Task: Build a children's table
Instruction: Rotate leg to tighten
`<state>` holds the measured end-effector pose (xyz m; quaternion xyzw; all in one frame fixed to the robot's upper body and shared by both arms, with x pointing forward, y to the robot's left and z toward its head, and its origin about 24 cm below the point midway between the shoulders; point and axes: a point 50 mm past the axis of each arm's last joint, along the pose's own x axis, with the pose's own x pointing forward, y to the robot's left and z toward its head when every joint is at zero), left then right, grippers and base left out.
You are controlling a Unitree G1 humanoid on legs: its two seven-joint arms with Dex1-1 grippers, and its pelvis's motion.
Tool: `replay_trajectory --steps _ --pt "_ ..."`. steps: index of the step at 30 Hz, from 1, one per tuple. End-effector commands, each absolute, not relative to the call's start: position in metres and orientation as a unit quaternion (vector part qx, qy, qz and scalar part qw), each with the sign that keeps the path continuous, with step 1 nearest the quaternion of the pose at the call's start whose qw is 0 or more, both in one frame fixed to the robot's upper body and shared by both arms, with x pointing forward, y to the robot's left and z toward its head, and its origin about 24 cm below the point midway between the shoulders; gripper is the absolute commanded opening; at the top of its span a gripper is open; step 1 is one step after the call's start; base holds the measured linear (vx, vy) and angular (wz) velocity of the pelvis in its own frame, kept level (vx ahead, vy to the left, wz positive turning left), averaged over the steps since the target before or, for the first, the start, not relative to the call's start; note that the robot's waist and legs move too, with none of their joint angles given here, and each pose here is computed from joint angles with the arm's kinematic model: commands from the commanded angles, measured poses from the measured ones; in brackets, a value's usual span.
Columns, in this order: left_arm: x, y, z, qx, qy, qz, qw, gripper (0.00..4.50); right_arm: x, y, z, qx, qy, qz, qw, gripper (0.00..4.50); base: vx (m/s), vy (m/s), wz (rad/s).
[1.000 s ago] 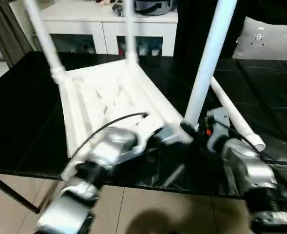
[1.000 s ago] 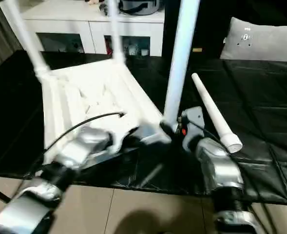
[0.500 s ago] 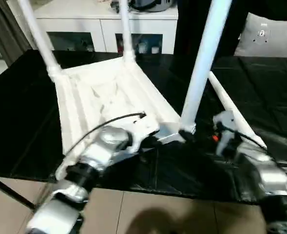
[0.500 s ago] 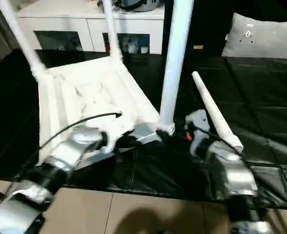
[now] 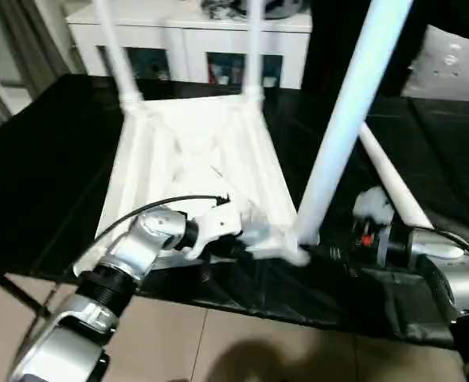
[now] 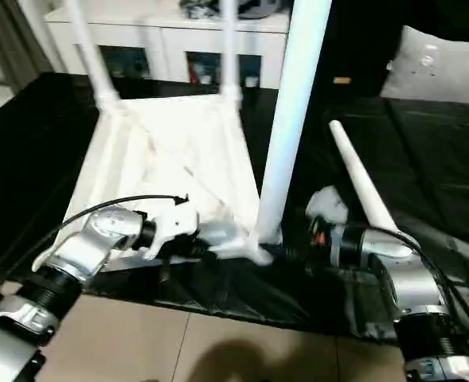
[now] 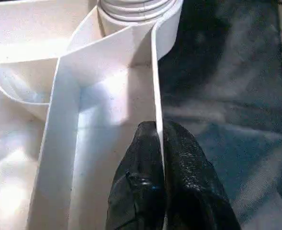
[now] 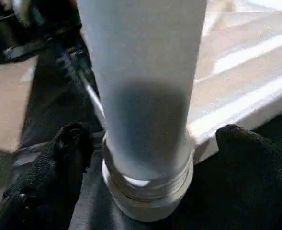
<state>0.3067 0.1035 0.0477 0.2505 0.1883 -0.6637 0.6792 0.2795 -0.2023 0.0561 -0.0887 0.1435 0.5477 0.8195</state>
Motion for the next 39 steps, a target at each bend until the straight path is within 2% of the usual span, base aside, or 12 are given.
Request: replay_trajectory --steps 1,8,13,14,20,22,26,29,31,32,34,39 --pt "0.302 0.099 0.043 0.275 0.206 -0.688 0.639 0.0 0.281 -0.201 0.059 -0.108 0.141 0.562 0.808 4.46 0.0 0.0 0.0" --pt "0.3 0.097 0.042 0.274 0.205 -0.698 0.629 0.0 0.282 -0.196 0.053 -0.073 0.156 0.584 0.794 4.3 0.0 0.0 0.0" --pt "0.3 0.098 0.042 0.272 0.206 -0.699 0.628 0.0 0.281 -0.196 0.053 -0.066 0.157 0.591 0.788 3.82 0.0 0.0 0.0" --pt "0.299 0.098 0.041 0.271 0.207 -0.7 0.628 0.0 0.28 -0.196 0.052 -0.062 0.157 0.594 0.786 3.58 0.0 0.0 0.0" --pt "0.298 0.099 0.041 0.263 0.211 -0.702 0.628 0.0 0.277 -0.195 0.052 -0.045 0.156 0.602 0.782 3.15 0.0 0.0 0.0" --pt "0.297 0.098 0.041 0.247 0.209 -0.703 0.633 0.0 0.274 -0.191 0.052 -0.014 0.15 0.605 0.782 2.94 0.0 0.0 0.0" --pt "0.297 0.095 0.042 0.233 0.207 -0.701 0.642 0.0 0.272 -0.187 0.052 0.006 0.146 0.602 0.785 2.66 0.0 0.0 0.0" --pt "0.299 0.089 0.042 0.207 0.211 -0.679 0.672 0.0 0.273 -0.177 0.046 0.028 0.159 0.565 0.809 2.54 0.0 0.0 0.0" --pt "0.304 0.082 0.041 0.188 0.218 -0.641 0.711 0.0 0.28 -0.171 0.038 0.026 0.172 0.503 0.847 2.53 0.0 0.0 0.0" --pt "0.304 0.082 0.041 0.188 0.218 -0.641 0.711 0.0 0.28 -0.171 0.038 0.026 0.172 0.503 0.847 2.53 0.0 0.0 0.0" --pt "0.317 0.063 0.04 0.155 0.225 -0.557 0.784 0.0 0.298 -0.164 0.032 0.025 0.168 0.383 0.908 2.52 0.0 0.0 0.0" --pt "0.333 0.044 0.048 0.123 0.21 -0.466 0.851 0.0 0.312 -0.157 0.035 0.055 0.154 0.296 0.941 2.51 0.0 0.0 0.0"
